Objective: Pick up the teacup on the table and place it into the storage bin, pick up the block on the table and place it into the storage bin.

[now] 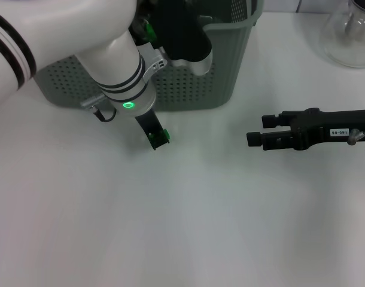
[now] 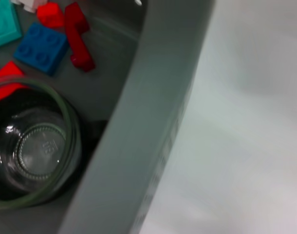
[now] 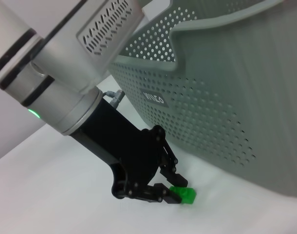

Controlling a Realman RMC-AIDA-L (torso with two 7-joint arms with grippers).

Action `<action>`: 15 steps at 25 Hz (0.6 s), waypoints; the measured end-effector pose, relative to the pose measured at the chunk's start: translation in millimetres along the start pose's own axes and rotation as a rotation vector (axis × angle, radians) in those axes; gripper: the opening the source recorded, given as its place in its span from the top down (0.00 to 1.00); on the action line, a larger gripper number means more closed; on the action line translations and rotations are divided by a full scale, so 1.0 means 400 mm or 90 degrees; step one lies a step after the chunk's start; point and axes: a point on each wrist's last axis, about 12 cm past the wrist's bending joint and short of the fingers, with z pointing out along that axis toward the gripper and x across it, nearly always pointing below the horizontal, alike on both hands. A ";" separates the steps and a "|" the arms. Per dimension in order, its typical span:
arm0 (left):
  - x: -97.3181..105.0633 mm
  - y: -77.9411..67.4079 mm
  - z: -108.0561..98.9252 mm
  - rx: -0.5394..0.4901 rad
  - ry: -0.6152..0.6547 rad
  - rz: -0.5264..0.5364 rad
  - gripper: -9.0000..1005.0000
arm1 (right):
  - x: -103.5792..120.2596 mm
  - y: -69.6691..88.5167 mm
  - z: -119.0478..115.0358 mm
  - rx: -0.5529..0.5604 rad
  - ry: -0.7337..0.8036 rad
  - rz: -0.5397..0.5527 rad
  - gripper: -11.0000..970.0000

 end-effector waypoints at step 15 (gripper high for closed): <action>0.150 0.012 -0.260 0.221 -0.284 -0.142 0.81 | 0.004 -0.010 -0.020 0.012 0.001 0.000 0.12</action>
